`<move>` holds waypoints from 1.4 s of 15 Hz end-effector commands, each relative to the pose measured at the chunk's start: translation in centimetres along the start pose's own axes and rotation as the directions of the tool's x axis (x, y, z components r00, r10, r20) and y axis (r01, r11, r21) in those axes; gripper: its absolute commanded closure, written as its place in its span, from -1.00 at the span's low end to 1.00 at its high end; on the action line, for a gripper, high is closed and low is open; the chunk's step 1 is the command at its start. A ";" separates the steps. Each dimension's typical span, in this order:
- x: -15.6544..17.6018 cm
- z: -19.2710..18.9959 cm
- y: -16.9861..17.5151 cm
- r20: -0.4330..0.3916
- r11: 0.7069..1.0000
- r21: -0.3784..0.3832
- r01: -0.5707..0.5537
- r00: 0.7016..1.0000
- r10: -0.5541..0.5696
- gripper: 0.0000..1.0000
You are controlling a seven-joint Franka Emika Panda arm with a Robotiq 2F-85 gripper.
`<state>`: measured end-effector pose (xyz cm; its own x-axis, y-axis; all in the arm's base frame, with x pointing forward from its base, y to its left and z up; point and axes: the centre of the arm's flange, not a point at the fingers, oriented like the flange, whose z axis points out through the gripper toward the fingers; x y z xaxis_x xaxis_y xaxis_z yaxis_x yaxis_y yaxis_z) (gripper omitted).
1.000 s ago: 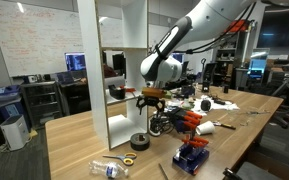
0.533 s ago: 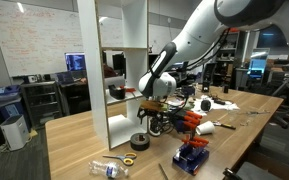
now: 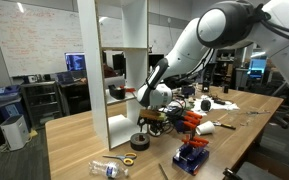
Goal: Put the black tape on the first top shelf
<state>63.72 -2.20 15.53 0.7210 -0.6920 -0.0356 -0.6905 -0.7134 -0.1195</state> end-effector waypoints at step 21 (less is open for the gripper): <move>3.3 9.1 -0.7 0.039 0.999 -0.037 0.003 0.999 -0.001 0.43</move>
<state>65.84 -2.93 6.17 0.7164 -0.6929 -0.0824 -0.6977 -0.7130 -0.0699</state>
